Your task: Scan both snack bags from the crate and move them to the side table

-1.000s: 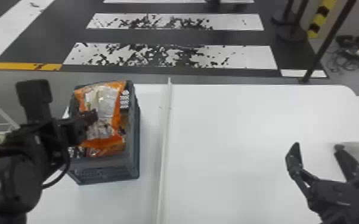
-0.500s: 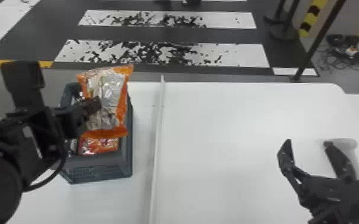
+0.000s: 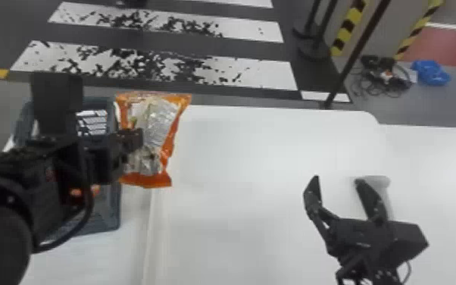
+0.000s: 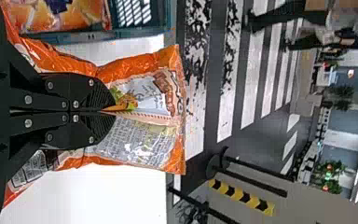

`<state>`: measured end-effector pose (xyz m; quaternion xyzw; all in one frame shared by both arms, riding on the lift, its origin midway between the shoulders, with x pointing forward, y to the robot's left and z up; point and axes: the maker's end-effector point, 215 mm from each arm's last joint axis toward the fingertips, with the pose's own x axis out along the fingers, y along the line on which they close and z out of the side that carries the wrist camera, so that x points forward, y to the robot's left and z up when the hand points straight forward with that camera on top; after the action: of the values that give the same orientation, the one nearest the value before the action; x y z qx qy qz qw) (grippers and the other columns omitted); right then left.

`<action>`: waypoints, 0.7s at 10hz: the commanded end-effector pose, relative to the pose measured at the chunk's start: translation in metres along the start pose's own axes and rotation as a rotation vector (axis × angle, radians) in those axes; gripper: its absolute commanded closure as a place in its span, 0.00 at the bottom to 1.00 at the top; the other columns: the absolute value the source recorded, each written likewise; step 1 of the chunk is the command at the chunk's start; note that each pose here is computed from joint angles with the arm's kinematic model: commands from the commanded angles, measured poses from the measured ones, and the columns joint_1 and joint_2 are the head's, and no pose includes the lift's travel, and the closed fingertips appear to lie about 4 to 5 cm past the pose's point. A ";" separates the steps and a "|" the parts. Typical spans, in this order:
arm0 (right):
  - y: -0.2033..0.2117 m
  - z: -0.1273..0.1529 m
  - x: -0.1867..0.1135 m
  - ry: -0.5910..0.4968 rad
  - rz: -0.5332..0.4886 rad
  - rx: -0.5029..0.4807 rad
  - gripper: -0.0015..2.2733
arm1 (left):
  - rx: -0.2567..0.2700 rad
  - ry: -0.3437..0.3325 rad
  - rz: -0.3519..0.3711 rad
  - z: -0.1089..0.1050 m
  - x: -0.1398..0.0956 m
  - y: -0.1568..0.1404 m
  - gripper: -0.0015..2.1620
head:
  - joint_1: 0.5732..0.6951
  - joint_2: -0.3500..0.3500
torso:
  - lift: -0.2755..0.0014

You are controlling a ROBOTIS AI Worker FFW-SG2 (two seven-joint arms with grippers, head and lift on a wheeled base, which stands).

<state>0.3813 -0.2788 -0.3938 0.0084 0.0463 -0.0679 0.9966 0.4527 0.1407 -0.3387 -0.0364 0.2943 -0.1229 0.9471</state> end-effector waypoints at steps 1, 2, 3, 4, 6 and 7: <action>0.001 0.000 0.002 -0.001 0.001 0.002 0.05 | 0.047 0.024 -0.022 -0.013 0.015 -0.029 0.99 | 1.00 0.25 | 0.72; 0.002 0.001 0.002 -0.002 0.001 0.005 0.05 | 0.069 0.011 -0.033 -0.016 0.028 -0.046 0.99 | 1.00 0.21 | 0.72; 0.002 0.001 0.002 -0.003 0.000 0.004 0.05 | 0.088 -0.005 -0.048 -0.021 0.040 -0.065 0.99 | 1.00 0.18 | 0.72; 0.001 0.001 0.003 -0.003 -0.002 0.005 0.05 | 0.109 -0.009 -0.069 -0.033 0.052 -0.088 0.99 | 1.00 0.14 | 0.72; 0.001 -0.001 0.002 0.001 -0.004 0.007 0.05 | 0.132 -0.018 -0.085 -0.056 0.075 -0.117 0.99 | 1.00 0.07 | 0.72; 0.000 -0.004 0.002 0.005 -0.004 0.006 0.05 | 0.144 -0.023 -0.079 -0.067 0.083 -0.128 0.99 | 1.00 0.03 | 0.72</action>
<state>0.3831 -0.2787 -0.3965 0.0116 0.0478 -0.0701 0.9963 0.4562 0.0080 -0.4156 0.0197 0.2738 -0.1717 0.9461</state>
